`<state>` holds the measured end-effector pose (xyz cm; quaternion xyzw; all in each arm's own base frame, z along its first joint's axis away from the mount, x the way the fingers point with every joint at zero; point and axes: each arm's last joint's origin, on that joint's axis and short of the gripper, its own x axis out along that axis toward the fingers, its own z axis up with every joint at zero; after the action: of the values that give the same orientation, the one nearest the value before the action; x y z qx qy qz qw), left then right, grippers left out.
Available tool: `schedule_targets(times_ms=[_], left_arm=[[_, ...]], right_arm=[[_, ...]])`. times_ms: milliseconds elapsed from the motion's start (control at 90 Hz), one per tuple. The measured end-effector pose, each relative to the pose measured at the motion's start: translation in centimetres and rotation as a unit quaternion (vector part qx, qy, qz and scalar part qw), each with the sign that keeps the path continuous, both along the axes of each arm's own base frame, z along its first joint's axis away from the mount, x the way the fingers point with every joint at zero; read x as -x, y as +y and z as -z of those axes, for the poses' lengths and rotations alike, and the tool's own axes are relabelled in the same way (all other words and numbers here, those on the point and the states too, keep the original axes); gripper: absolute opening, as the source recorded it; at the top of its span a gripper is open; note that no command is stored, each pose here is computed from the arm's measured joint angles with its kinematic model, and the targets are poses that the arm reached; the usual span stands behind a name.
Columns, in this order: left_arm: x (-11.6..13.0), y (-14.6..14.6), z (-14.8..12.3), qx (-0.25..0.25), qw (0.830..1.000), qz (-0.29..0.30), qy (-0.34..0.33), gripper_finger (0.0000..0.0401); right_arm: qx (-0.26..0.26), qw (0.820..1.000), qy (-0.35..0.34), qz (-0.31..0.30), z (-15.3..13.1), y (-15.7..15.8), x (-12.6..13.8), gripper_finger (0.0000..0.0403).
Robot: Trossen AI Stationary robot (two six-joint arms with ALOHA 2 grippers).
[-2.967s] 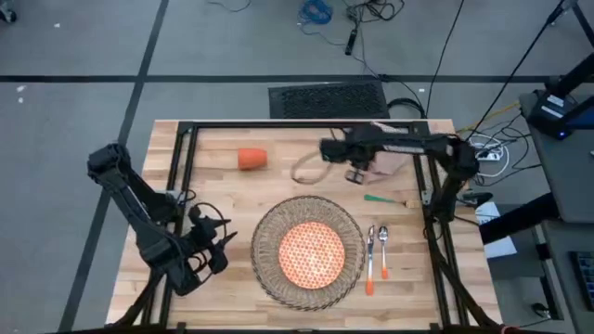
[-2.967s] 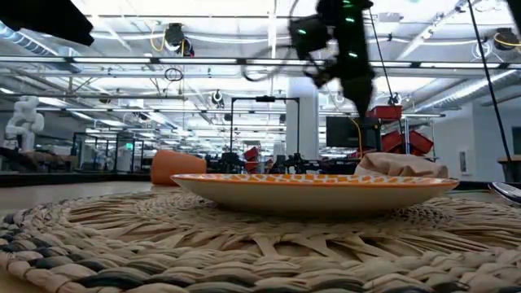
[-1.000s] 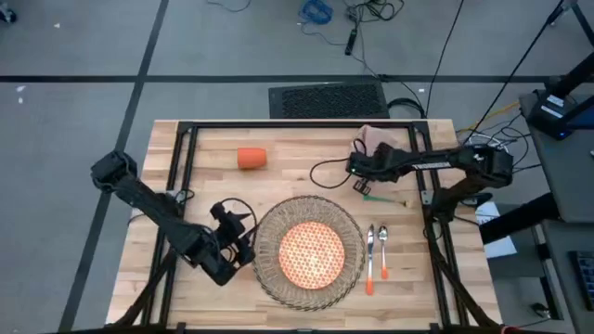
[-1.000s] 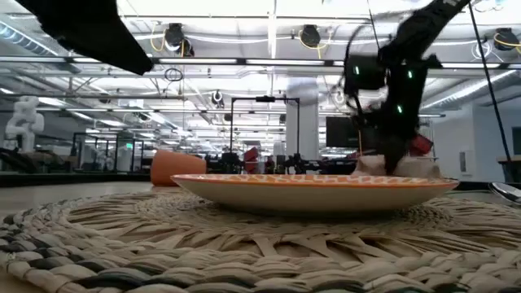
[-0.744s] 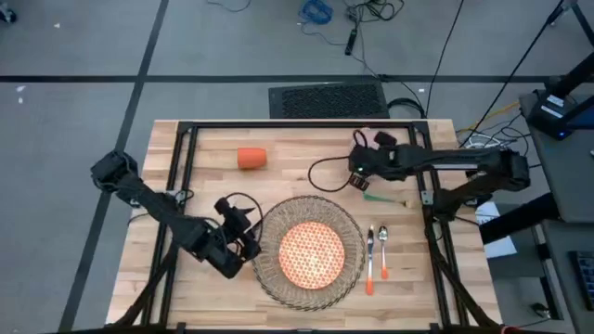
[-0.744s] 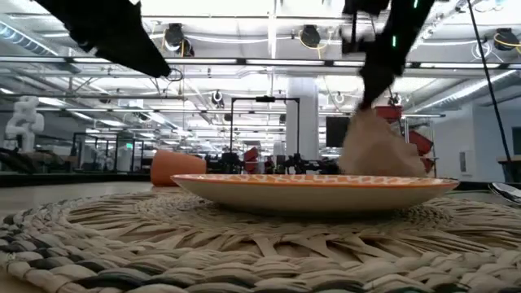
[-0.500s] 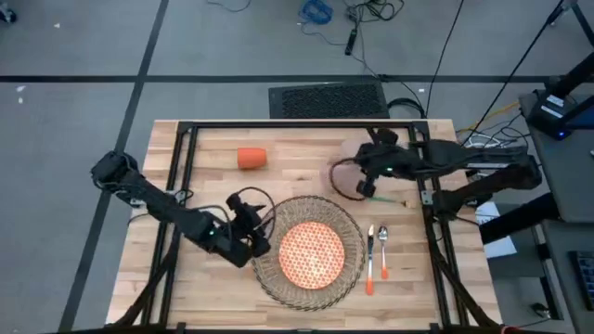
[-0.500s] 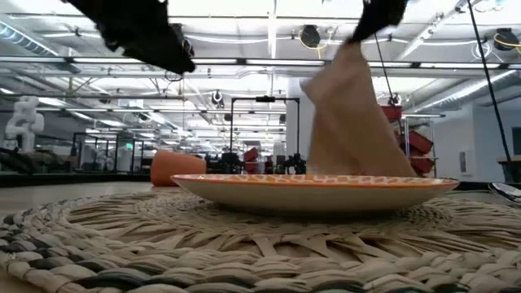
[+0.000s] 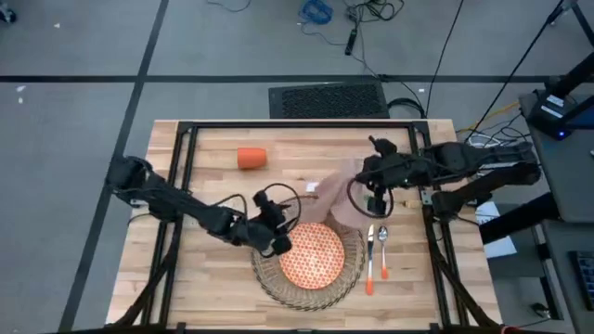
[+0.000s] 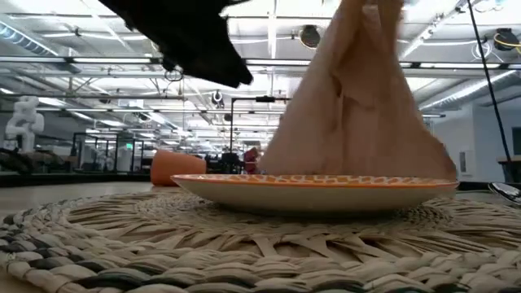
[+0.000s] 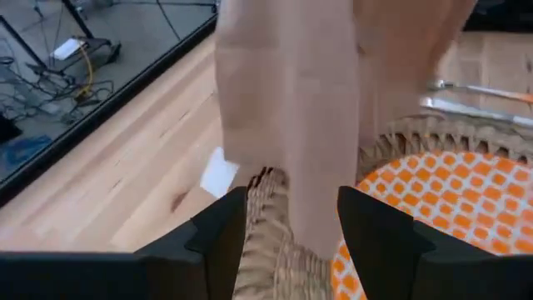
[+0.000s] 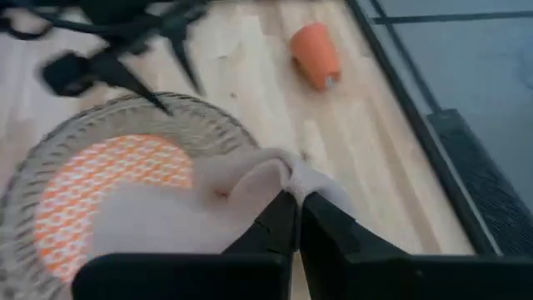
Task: Set table place
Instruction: Fold the white napkin
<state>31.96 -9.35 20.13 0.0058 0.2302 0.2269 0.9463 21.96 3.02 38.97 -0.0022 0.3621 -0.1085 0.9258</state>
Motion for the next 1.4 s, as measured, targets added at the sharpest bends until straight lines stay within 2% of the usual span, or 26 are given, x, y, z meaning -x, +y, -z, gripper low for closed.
schedule_targets(times_ms=[122, 233, 367, 611, 711, 822, 1022, 1189, 1300, 1400], left_arm=[[-1.5, 0.7, 1.4, 0.012, 1.000, -0.007, -0.017, 0.0176], [-2.3, 0.9, 2.1, -0.015, 0.999, -0.020, -0.032, 0.0176], [-3.0, 0.7, 1.8, -0.037, 0.998, 0.022, -0.051, 0.0181], [-3.0, -1.0, 1.2, -0.059, 0.995, 0.066, -0.045, 0.0267], [-3.0, -1.0, 1.0, -0.058, 0.996, 0.042, -0.054, 0.0295], [-3.3, 0.1, 1.0, -0.049, 0.997, 0.027, -0.056, 0.0304], [-4.1, 1.9, 1.8, -0.018, 0.998, 0.029, -0.054, 0.0304], [-5.2, 2.6, 2.6, -0.015, 0.999, 0.028, -0.043, 0.0297], [-5.5, 3.0, 2.4, -0.026, 0.998, 0.029, -0.041, 0.0263], [-5.7, 3.0, 1.8, -0.053, 0.997, 0.040, -0.026, 0.0200]], right_arm=[[-0.004, 1.000, -0.002, 0.000, 0.2, 0.4, -0.4, 0.0000], [-0.007, 1.000, 0.002, -0.003, 0.5, 0.8, -0.8, 0.0000], [-0.009, 1.000, -0.001, -0.003, 0.6, 0.9, -1.2, 0.0000], [-0.007, 1.000, -0.010, -0.011, 0.5, 1.2, -1.4, 0.0000], [-0.005, 1.000, -0.015, -0.020, 0.5, 1.5, -1.7, 0.0000], [-0.001, 0.999, -0.022, -0.032, 0.5, 2.0, -2.0, 0.0000], [0.004, 0.999, -0.032, -0.042, 0.4, 2.2, -2.3, 0.0000], [0.008, 0.998, -0.050, -0.049, 0.1, 2.3, -2.5, 0.0000], [0.007, 0.998, -0.051, -0.048, 0.1, 2.3, -2.5, 0.0000], [0.004, 0.998, -0.050, -0.046, 0.1, 2.3, -2.5, 0.0000]])
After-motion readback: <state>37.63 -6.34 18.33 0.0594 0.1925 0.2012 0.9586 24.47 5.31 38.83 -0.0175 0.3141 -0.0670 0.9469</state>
